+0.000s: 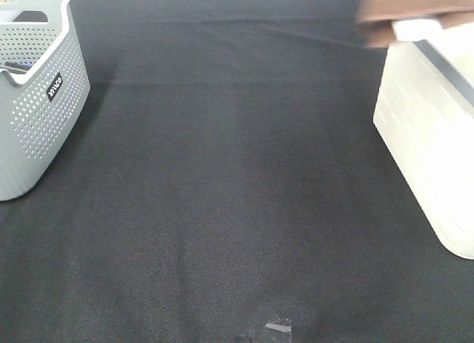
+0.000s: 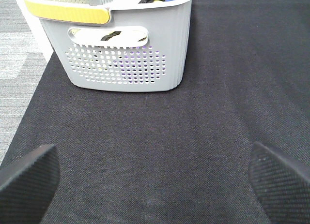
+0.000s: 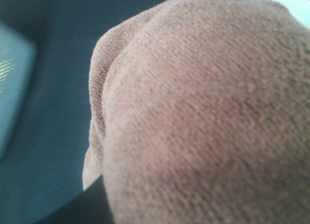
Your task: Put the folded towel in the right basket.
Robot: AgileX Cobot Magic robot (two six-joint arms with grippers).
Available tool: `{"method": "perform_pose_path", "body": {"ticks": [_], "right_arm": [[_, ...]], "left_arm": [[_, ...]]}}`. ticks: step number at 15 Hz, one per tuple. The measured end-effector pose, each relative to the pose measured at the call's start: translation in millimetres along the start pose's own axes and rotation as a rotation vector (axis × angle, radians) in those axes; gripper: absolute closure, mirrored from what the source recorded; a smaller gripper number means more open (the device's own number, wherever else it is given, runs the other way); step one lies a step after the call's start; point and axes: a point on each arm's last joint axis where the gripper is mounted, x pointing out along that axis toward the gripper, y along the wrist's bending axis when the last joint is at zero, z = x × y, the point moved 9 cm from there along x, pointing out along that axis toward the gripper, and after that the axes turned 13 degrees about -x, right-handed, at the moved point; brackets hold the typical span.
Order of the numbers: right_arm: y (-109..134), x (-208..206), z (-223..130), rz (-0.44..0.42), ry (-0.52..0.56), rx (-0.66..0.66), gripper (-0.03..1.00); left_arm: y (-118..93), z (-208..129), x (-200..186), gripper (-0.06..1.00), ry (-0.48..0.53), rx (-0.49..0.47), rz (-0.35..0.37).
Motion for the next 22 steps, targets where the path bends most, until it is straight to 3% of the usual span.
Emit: {"method": "perform_pose_path", "body": {"ticks": [3,6,10,11,12,13,15,22], "right_arm": [[-83.0,-8.7,-16.6,-0.188,0.039,0.087,0.66],[-128.2,29.1,-45.8,-0.268,0.189,0.098,0.66],[-140.9,65.8,-66.5,-0.247,0.282,0.138,0.66],[-143.1,72.7,-71.8,-0.242,0.306,0.142,0.62],[-144.2,77.8,-76.2,-0.236,0.325,0.147,0.44],[-145.1,79.9,-78.7,-0.236,0.337,0.147,0.19],[-146.1,79.8,-79.5,-0.24,0.342,0.143,0.02],[-138.0,54.3,-76.9,-0.259,0.353,0.12,0.0]], "left_arm": [[0.0,0.0,0.0,-0.04,0.0,0.0,0.0],[0.0,0.0,0.0,-0.04,0.0,0.0,0.0],[0.0,0.0,0.0,-0.04,0.0,0.0,0.0],[0.0,0.0,0.0,-0.04,0.0,0.0,0.0],[0.0,0.0,0.0,-0.04,0.0,0.0,0.0],[0.0,0.0,0.0,-0.04,0.0,0.0,0.0],[0.0,0.0,0.0,-0.04,0.0,0.0,0.0],[0.0,0.0,0.0,-0.04,0.0,0.0,0.0]]}}
